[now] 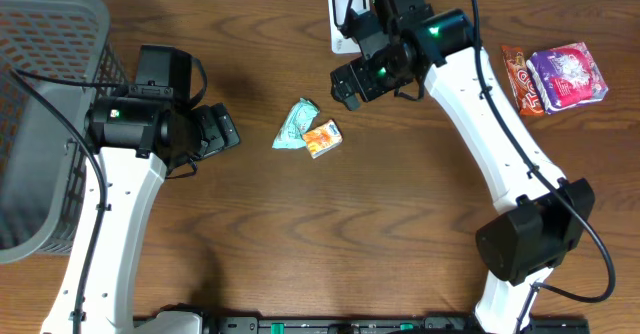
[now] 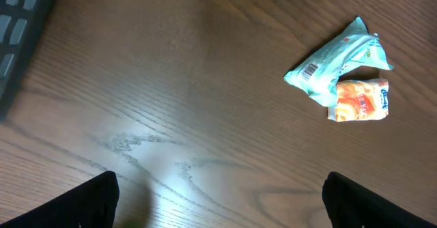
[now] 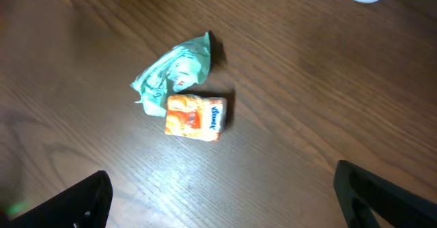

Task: Scan the item barcode
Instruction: 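Move the right gripper back over the orange-white Kleenex pack, then lower the right gripper and close it on the Kleenex pack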

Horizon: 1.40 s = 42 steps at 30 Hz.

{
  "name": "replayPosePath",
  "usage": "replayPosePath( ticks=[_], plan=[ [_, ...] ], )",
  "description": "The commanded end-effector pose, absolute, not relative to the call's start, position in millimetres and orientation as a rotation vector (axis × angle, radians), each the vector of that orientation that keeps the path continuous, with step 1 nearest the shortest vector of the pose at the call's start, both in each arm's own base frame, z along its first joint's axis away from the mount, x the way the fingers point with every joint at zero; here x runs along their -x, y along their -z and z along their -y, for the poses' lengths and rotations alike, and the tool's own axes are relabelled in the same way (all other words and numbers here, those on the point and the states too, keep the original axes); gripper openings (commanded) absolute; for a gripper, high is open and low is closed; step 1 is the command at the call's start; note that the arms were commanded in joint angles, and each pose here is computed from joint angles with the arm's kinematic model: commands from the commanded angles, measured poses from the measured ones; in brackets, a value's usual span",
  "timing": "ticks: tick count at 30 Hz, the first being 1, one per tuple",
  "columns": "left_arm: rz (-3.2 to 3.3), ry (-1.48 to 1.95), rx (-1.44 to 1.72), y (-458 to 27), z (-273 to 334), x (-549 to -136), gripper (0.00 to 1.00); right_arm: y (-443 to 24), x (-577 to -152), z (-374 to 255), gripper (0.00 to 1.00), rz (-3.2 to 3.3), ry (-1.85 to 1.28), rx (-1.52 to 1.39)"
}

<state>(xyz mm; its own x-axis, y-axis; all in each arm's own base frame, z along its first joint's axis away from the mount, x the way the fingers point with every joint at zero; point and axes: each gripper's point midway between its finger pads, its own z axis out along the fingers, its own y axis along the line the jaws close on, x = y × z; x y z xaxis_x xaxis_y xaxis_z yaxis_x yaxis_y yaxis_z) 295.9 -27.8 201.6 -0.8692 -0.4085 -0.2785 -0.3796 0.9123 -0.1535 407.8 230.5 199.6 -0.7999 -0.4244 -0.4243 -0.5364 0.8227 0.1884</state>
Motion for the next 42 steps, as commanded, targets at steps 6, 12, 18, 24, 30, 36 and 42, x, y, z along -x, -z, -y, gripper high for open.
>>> replayPosePath(
  ticks=[6,12,18,24,30,36,42],
  plan=[
    [-2.764,0.116,0.585,-202,24,-295,0.95,-190,-397,-246,0.91,-2.675,-0.463,0.728],
    [-2.764,0.116,0.585,-202,24,-295,0.95,-190,-395,-248,0.99,-2.697,-0.475,0.676],
    [-2.764,0.116,0.585,-202,24,-295,0.95,-180,-391,-246,0.99,-2.751,-0.483,0.602],
    [-2.764,0.116,0.585,-202,24,-295,0.95,-172,-386,-243,0.99,-2.785,-0.478,0.597],
    [-2.764,0.116,0.585,-202,24,-295,0.95,-167,-385,-243,0.99,-2.826,-0.491,0.485],
    [-2.764,0.116,0.585,-202,24,-295,0.95,-137,-376,-245,0.99,-2.899,-0.500,0.356],
    [-2.764,0.116,0.585,-202,24,-295,0.95,-101,-363,-249,0.97,-2.992,-0.531,0.084]
  ],
)
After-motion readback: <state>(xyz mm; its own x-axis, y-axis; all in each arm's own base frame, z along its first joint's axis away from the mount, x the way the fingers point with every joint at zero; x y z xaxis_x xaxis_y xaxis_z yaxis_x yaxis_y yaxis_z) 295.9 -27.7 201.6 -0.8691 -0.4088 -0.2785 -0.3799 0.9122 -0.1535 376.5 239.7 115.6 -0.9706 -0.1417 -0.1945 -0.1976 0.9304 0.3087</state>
